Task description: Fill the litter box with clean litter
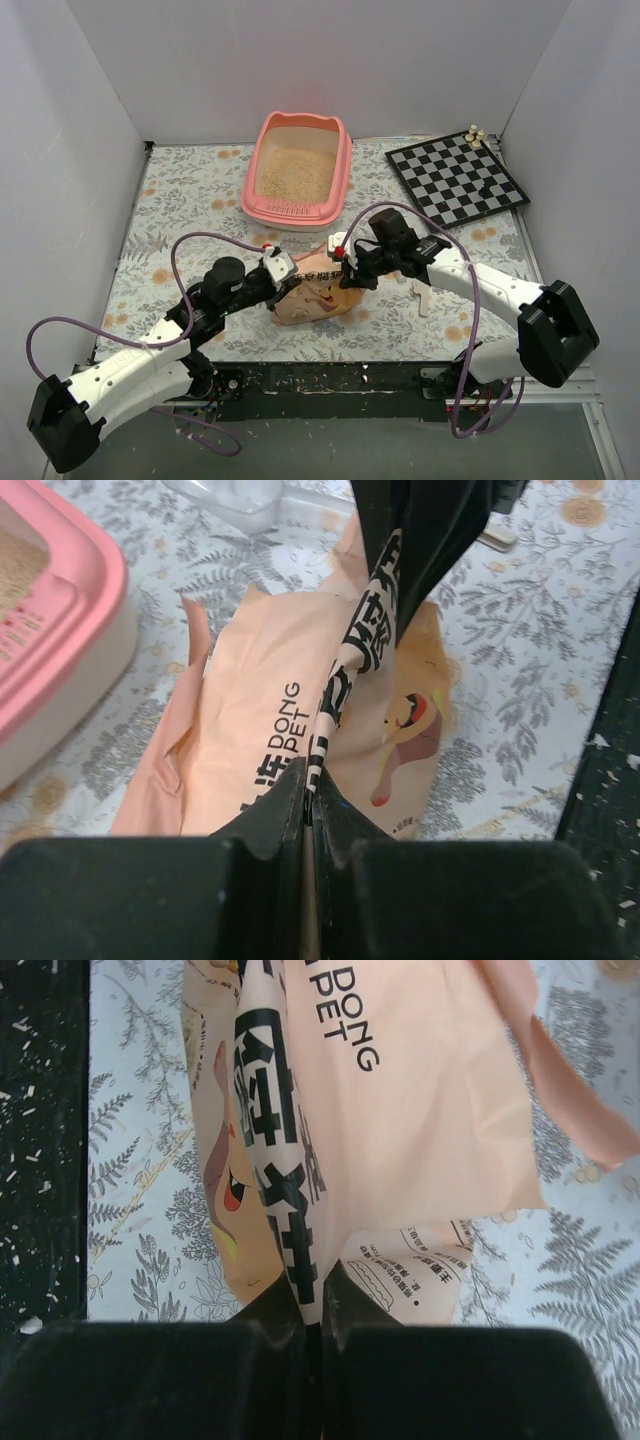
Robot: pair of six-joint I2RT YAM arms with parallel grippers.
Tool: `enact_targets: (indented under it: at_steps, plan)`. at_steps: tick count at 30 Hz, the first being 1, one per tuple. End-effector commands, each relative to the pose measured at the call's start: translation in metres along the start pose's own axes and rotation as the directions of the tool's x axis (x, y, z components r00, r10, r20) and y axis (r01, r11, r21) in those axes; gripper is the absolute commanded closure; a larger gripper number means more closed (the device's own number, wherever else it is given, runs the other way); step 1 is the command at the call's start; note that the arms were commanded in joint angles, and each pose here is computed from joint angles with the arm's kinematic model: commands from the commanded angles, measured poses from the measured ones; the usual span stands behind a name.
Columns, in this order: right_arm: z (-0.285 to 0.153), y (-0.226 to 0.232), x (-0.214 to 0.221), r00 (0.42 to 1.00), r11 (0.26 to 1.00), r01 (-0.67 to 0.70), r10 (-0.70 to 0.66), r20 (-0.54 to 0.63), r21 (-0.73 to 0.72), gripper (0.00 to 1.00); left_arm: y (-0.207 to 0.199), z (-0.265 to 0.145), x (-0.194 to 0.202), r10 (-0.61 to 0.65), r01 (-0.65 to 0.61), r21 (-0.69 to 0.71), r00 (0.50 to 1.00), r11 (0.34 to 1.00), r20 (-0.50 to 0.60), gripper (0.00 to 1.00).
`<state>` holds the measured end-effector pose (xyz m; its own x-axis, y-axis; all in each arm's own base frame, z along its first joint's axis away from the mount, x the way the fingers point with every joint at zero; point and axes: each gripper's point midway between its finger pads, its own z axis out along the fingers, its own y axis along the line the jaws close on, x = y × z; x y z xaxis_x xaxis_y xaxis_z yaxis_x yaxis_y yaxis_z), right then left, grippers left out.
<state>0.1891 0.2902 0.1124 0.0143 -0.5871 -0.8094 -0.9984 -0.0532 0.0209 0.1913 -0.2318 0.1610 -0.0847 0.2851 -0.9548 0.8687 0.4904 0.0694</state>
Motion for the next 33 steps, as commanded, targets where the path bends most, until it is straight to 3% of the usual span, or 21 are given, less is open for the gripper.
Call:
enact_targets:
  at_steps: [1, 7, 17, 18, 21, 24, 30, 31, 33]
  plan:
    - [-0.036, -0.019, -0.032, 0.997, 0.981, -0.060, 0.052, 0.051, 0.182, 0.99, 0.071, -0.011, -0.055, 0.174, -0.150, -0.314, 0.984, 0.937, 0.050, 1.00]
    - [-0.040, -0.016, -0.086, 0.989, 0.961, -0.061, 0.021, 0.149, 0.271, 0.99, 0.115, -0.020, -0.075, 0.177, -0.132, -0.368, 0.980, 0.920, 0.089, 1.00]
    - [-0.003, -0.008, -0.013, 0.980, 0.934, -0.198, 0.181, 0.086, 0.298, 0.99, 0.077, -0.018, -0.021, -0.023, 0.042, -0.244, 0.996, 0.969, 0.081, 1.00]
    - [-0.001, -0.008, -0.010, 0.978, 0.932, -0.206, 0.192, 0.079, 0.299, 0.93, 0.075, -0.019, -0.017, -0.048, 0.065, -0.244, 0.996, 0.968, 0.077, 1.00]
    - [-0.002, -0.014, -0.018, 0.973, 0.921, -0.232, 0.215, 0.088, 0.312, 0.55, 0.072, -0.020, -0.005, -0.115, 0.122, -0.248, 0.992, 0.961, 0.042, 1.00]
    - [-0.021, -0.026, -0.045, 0.974, 0.901, -0.223, 0.191, 0.120, 0.372, 0.47, 0.068, -0.020, -0.001, -0.136, 0.141, -0.242, 0.990, 0.960, 0.036, 1.00]
    - [-0.094, -0.039, -0.085, 0.961, 0.780, -0.268, 0.174, 0.215, 0.565, 0.38, 0.062, -0.022, -0.010, -0.138, 0.150, -0.211, 0.988, 0.966, 0.070, 1.00]
    - [-0.111, -0.042, -0.084, 0.949, 0.722, -0.310, 0.199, 0.244, 0.619, 0.32, 0.060, -0.022, -0.012, -0.141, 0.154, -0.202, 0.987, 0.967, 0.077, 0.99]
    - [-0.134, -0.045, -0.072, 0.916, 0.609, -0.402, 0.277, 0.291, 0.683, 0.12, 0.057, -0.022, -0.016, -0.141, 0.157, -0.186, 0.986, 0.970, 0.094, 0.99]
